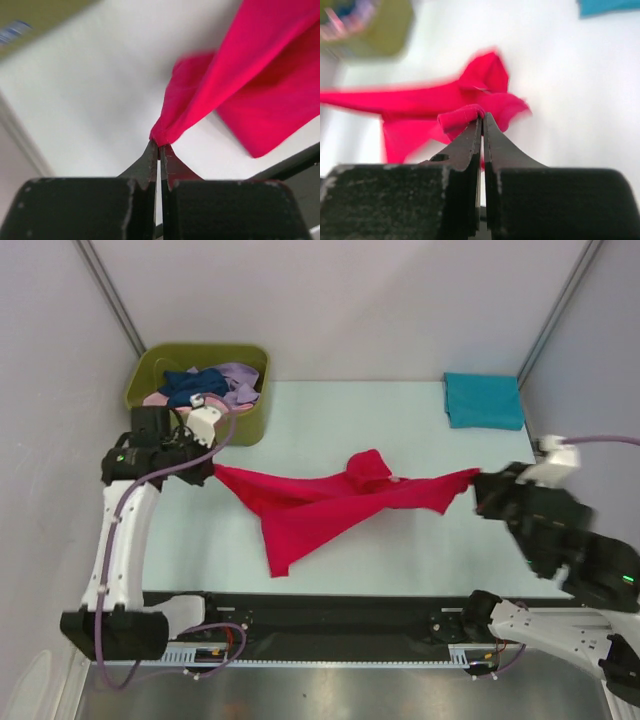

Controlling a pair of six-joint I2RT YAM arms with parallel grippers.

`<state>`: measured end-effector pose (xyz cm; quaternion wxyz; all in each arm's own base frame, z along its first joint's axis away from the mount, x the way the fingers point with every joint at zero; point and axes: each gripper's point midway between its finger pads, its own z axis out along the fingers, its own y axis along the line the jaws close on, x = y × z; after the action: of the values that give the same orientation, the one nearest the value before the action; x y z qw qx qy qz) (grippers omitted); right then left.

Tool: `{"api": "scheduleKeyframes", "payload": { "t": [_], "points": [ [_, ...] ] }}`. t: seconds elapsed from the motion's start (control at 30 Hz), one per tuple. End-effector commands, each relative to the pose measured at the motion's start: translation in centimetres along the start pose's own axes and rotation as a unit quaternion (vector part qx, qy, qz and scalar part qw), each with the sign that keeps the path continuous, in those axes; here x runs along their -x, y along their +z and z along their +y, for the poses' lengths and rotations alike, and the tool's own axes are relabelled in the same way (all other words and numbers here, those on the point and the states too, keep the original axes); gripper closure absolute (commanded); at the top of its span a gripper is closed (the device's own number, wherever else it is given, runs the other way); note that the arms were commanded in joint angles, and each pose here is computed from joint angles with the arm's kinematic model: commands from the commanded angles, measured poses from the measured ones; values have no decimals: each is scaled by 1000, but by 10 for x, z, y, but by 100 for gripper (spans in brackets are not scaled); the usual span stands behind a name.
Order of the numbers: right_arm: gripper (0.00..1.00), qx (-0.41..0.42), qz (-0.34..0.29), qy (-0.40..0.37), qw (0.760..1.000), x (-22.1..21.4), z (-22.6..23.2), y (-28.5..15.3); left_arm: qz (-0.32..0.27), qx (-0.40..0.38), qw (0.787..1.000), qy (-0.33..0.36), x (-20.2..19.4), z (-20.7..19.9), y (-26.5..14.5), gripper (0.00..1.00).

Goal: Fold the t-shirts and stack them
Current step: Flatten the tshirt out

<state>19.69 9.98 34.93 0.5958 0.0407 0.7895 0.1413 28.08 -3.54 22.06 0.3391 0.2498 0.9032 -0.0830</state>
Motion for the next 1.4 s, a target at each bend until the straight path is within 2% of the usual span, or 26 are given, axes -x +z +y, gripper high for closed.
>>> {"api": "scheduleKeyframes", "payload": {
  "t": [0.0,0.13,0.33,0.37,0.43,0.47,0.53,0.57,0.63,0.7,0.73,0.77,0.8,0.87,0.9,1.0,1.03,1.07,1.1,1.13,1.17,1.2,1.23,1.27,1.33,1.37],
  "points": [
    [100,-57,-50,60,995,45,-50,-44,-76,31,994,66,30,-13,-76,100],
    [100,-58,-72,18,996,74,-56,-57,-122,91,984,91,54,-5,-118,100],
    [100,-76,-126,-69,987,103,-37,-34,-158,70,983,63,93,2,-108,100],
    [100,-76,-156,-82,981,120,-29,-31,-147,63,986,52,101,11,-91,100],
    [100,-91,-171,-121,974,125,-16,-13,-166,63,983,57,137,17,-84,100],
    [100,-110,-188,-120,969,132,-15,-3,-140,51,987,53,147,26,-52,100],
    [100,-111,-171,-146,968,126,-7,26,-168,45,981,82,192,20,-40,100],
    [100,-159,-158,-148,963,128,-36,38,-146,35,986,77,201,26,-2,100],
    [100,-131,-118,-122,977,112,-43,78,-162,35,982,91,245,24,34,100],
    [100,-170,-93,-83,977,106,-92,100,-177,55,979,89,274,22,56,100],
    [100,-156,-75,-65,983,96,-96,117,-208,64,972,94,298,21,51,99],
    [100,-163,-75,-55,982,95,-104,126,-184,71,976,92,296,25,89,93],
    [100,-175,-64,-48,981,87,-118,133,-197,67,973,103,307,12,102,58],
    [100,-155,-43,-44,986,73,-118,153,-182,54,975,117,301,-1,136,12],
    [100,-154,-30,-42,987,63,-119,159,-192,50,970,138,307,-17,144,0],
    [100,-145,4,-26,989,41,-125,174,-166,2,970,176,281,-63,161,0],
    [100,-149,13,-22,989,34,-131,175,-175,-18,966,187,280,-78,143,1],
    [100,-149,18,-15,989,30,-133,176,-164,-48,963,206,267,-99,142,3],
    [100,-145,20,-12,989,28,-133,175,-154,-72,955,242,252,-112,141,10],
    [100,-147,22,-9,989,24,-138,174,-119,-107,951,264,213,-126,142,17],
    [100,-145,21,-9,989,23,-137,172,-90,-126,945,289,185,-138,145,29],
    [100,-139,19,-8,990,23,-135,170,-67,-136,934,323,161,-140,147,31],
    [100,-139,24,-9,990,18,-136,169,-18,-151,930,334,115,-141,154,32],
    [100,-138,26,-8,990,15,-135,169,11,-160,925,343,90,-143,158,32],
    [100,-136,23,-3,990,14,-134,166,71,-160,919,353,37,-138,170,23],
    [100,-137,27,-3,990,9,-136,166,65,-154,917,361,33,-140,172,16]
  ]
}}
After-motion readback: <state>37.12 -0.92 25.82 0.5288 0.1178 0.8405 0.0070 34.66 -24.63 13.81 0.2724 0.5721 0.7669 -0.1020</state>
